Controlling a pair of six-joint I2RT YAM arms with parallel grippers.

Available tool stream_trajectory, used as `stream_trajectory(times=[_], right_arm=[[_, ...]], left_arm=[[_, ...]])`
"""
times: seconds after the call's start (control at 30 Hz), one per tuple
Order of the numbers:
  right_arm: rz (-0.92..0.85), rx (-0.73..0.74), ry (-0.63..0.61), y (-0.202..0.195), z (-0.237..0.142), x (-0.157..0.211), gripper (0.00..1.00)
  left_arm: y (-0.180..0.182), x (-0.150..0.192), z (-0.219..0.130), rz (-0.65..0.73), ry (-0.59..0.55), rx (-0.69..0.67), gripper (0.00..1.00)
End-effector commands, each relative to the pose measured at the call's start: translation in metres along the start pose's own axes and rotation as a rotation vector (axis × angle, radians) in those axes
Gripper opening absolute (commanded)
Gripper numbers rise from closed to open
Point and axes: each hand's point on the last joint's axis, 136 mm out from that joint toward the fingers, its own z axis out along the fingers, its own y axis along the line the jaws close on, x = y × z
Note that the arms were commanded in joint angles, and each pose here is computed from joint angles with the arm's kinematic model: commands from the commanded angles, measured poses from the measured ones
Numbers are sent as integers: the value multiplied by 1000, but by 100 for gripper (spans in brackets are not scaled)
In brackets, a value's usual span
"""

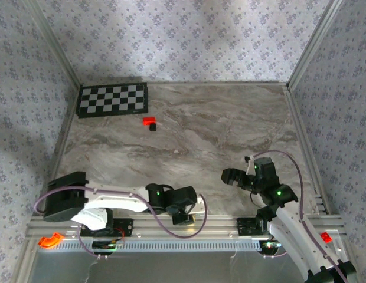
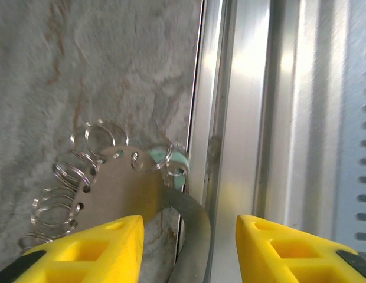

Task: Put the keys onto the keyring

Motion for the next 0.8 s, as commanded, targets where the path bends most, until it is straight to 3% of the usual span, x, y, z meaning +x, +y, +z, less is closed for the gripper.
stream_trajectory(times=[0.0,0.43,0.77], right_arm=[[19,-26,2,3,1,2,98],[23,-40,-15,2,2,3,100],[12,-41,-14,4,-1,3,100]], left_arm=[[4,-10,6,55,2,-25,44],[12,-27,19,106,3,-66,38],[15,-25,30,153,53,-79,28]])
